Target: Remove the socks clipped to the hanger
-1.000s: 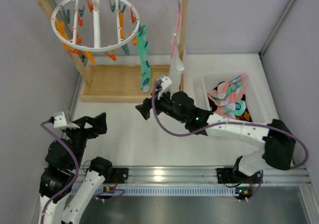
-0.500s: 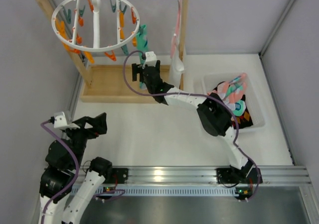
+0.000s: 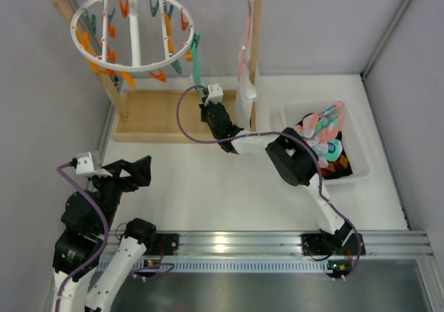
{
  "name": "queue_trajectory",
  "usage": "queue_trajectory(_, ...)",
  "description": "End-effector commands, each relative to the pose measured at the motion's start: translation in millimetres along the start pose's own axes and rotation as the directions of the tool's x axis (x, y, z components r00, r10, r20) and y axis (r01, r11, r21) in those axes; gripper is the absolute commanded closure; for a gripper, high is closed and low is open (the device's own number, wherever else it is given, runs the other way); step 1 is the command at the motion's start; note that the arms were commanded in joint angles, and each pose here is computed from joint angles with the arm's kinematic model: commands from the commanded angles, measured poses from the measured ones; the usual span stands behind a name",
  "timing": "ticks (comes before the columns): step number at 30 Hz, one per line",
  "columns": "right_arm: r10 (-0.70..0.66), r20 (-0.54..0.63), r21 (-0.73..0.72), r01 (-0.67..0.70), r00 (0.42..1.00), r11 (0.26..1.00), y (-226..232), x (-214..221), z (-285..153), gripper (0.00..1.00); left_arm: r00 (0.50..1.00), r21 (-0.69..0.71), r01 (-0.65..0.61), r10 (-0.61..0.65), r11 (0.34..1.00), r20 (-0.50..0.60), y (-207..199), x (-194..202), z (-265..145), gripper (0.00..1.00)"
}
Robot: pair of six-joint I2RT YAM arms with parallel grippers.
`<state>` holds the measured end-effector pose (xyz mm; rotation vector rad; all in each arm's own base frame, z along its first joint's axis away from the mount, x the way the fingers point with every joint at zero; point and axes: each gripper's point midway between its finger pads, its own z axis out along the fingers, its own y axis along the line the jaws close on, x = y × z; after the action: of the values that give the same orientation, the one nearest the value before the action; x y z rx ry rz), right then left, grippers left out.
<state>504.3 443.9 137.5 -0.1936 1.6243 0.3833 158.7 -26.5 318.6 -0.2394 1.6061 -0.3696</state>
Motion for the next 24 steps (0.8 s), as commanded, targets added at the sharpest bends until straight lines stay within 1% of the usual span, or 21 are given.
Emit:
queue_trajectory(1,0.108,0.254,-0.139,-0.074,0.961,0.988,44.4,-128.6,-51.1,1.0,0.998,0.146,0.055,-0.057,0.988,0.008,-39.5,-33.2,-5.8,0.02)
queue_trajectory(2,0.109,0.253,-0.146,-0.074,0.961,0.987,47.6,-131.4,-60.3,1.0,0.995,0.207,0.075,-0.086,0.975,0.046,-55.5,-61.1,-17.7,0.02)
queue_trajectory(3,0.116,0.249,-0.16,-0.077,0.962,0.984,57.6,-132.4,-73.1,1.0,0.997,0.272,0.08,-0.084,0.959,0.0,-73.9,-64.5,-15.0,0.02)
queue_trajectory(4,0.11,0.243,-0.168,-0.07,0.964,0.983,58.8,-135.1,-86.5,1.0,0.995,0.296,0.097,-0.1,0.95,-0.003,-84.1,-77.6,-16.5,0.01)
queue_trajectory(5,0.106,0.238,-0.176,-0.064,0.966,0.982,62.7,-134.8,-94.6,1.0,0.993,0.377,0.1,-0.117,0.921,0.022,-103.2,-104.2,-32.0,0.01)
queue_trajectory(6,0.103,0.233,-0.182,-0.061,0.967,0.981,71.8,-134.1,-106.8,1.0,0.992,0.422,0.104,-0.124,0.9,0.019,-115.6,-116.6,-37.7,0.02)
queue_trajectory(7,0.087,0.228,-0.182,-0.046,0.97,0.982,71.7,-134.2,-118.7,1.0,0.992,0.465,0.125,-0.114,0.876,-0.052,-134.1,-116.3,-26.1,0.01)
queue_trajectory(8,0.09,0.221,-0.193,-0.047,0.971,0.98,83.1,-132.0,-131.3,1.0,0.992,0.524,0.119,-0.125,0.843,-0.024,-149.9,-142.4,-39.3,0.01)
queue_trajectory(9,0.085,0.216,-0.2,-0.041,0.973,0.979,87.5,-131.6,-139.4,1.0,0.992,0.552,0.123,-0.113,0.825,-0.051,-161.3,-146.9,-34.8,0.02)
queue_trajectory(10,0.069,0.212,-0.201,-0.026,0.975,0.979,89.2,-130.4,-148.4,1.0,0.988,0.591,0.146,-0.085,0.794,-0.13,-179.4,-141.6,-18.5,0.02)
queue_trajectory(11,0.072,0.207,-0.197,-0.03,0.976,0.98,98.0,-128.7,-160.4,1.0,0.986,0.603,0.153,-0.079,0.783,-0.147,-188.2,-147.3,-10.4,0.02)
queue_trajectory(12,0.066,0.203,-0.194,-0.026,0.977,0.981,101.0,-126.1,-167.4,1.0,0.989,0.632,0.142,-0.08,0.762,-0.127,-198.2,-164.3,-13.1,0.02)
queue_trajectory(13,0.063,0.206,-0.195,-0.022,0.977,0.981,103.5,-128.0,-176.7,1.0,0.983,0.62,0.157,-0.063,0.768,-0.171,-206.0,-160.8,13.7,0.02)
queue_trajectory(14,0.068,0.2,-0.196,-0.028,0.977,0.98,112.2,-125.6,-188.0,1.0,0.983,0.616,0.157,-0.063,0.772,-0.172,-209.1,-163.9,23.4,0.01)
queue_trajectory(15,0.066,0.199,-0.201,-0.025,0.978,0.979,116.6,-125.2,-194.3,1.0,0.987,0.615,0.143,-0.069,0.776,-0.144,-212.1,-176.1,26.5,0.01)
queue_trajectory(17,0.054,0.187,-0.217,-0.012,0.981,0.976,132.0,-119.9,-209.6,1.0,0.985,0.561,0.144,-0.065,0.815,-0.158,-210.8,-171.8,61.2,0.02)
queue_trajectory(18,0.052,0.183,-0.217,-0.011,0.982,0.976,136.7,-118.6,-213.7,1.0,0.986,0.542,0.138,-0.066,0.829,-0.15,-209.2,-173.0,70.0,0.02)
queue_trajectory(20,-0.004,0.176,-0.221,0.043,0.984,0.974,152.4,-113.0,-223.8,1.0,0.99,0.472,0.119,-0.071,0.874,-0.118,-198.1,-175.4,87.6,0.02)
queue_trajectory(23,-0.04,0.177,-0.232,0.081,0.983,0.969,171.4,-108.9,-232.0,1.0,0.992,0.392,0.088,-0.044,0.916,-0.12,-184.3,-161.6,112.7,0.02)
queue_trajectory(24,-0.058,0.168,-0.236,0.097,0.984,0.967,175.5,-106.0,-232.9,1.0,0.993,0.335,0.075,-0.042,0.939,-0.107,-174.5,-159.7,121.3,0.02)
